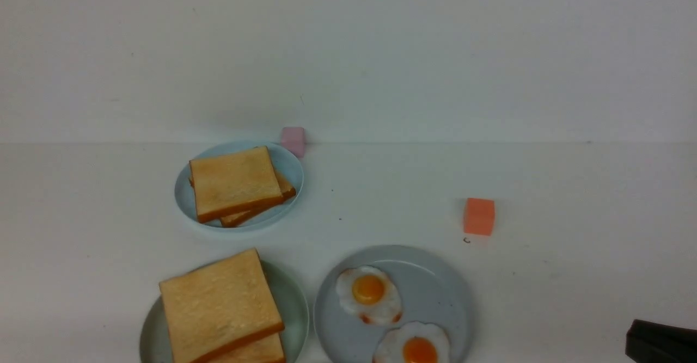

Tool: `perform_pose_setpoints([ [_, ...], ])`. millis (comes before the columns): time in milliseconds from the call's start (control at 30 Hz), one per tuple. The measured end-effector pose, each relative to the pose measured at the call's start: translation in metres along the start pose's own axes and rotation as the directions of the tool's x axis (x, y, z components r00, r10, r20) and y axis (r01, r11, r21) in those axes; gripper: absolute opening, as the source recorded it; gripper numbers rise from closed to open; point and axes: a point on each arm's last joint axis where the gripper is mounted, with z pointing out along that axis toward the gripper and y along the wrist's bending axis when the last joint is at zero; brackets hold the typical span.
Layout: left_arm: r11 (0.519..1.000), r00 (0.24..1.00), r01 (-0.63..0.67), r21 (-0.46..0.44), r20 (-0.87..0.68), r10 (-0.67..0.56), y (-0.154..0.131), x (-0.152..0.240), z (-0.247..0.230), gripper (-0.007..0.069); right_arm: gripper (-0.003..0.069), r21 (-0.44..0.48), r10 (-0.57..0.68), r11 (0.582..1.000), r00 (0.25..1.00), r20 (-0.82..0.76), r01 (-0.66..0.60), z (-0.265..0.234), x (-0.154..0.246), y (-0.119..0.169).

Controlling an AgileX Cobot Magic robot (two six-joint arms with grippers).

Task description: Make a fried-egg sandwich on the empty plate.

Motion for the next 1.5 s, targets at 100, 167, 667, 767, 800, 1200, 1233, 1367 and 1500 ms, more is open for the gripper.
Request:
perform_pose_setpoints([
  [100,1.0,1.0,-0.021,0.015,-0.004,0.021,-0.001,0.0,0.0,-0.0013,0.0028,0.0,0.0,1.0,1.0,-0.001,0.0,0.0,0.0,0.0],
  [167,1.0,1.0,-0.02,0.017,-0.004,0.02,-0.002,0.0,0.0,-0.0013,0.0029,0.0,0.0,1.0,1.0,-0.001,0.0,0.0,0.0,0.0],
  [667,1.0,1.0,-0.02,0.019,-0.004,0.02,-0.002,0.0,0.0,-0.0002,0.0047,-0.001,0.0,1.0,1.0,-0.003,0.0,0.0,0.0,0.0],
  [767,1.0,1.0,-0.02,0.019,-0.004,0.02,-0.002,0.0,0.0,0.0,0.0049,-0.001,0.0,1.0,1.0,-0.004,0.0,0.0,0.001,0.0],
  [800,1.0,1.0,-0.019,0.019,-0.004,0.019,-0.002,0.0,0.0,0.0001,0.0052,0.001,0.001,1.0,1.0,-0.008,-0.001,0.001,0.004,0.0],
  [1200,1.0,1.0,-0.018,0.02,-0.004,0.018,-0.002,0.0,0.0,0.0011,0.0068,0.302,0.047,0.952,0.999,-0.003,-0.044,-0.018,0.07,-0.012],
  [1233,1.0,1.0,-0.018,0.02,-0.004,0.018,-0.002,0.0,0.0,0.0013,0.007,0.346,0.055,0.937,0.998,0.007,-0.054,-0.021,0.077,-0.013],
  [1367,1.0,1.0,-0.018,0.02,-0.004,0.019,-0.002,0.0,0.0,0.0018,0.0076,0.45,0.141,0.885,0.99,-0.02,-0.117,-0.021,0.101,-0.017],
  [1500,1.0,1.0,-0.018,0.02,-0.004,0.019,-0.002,0.0,0.0,0.002,0.0082,0.536,0.273,0.815,0.962,-0.02,-0.22,-0.019,0.121,-0.022],
])
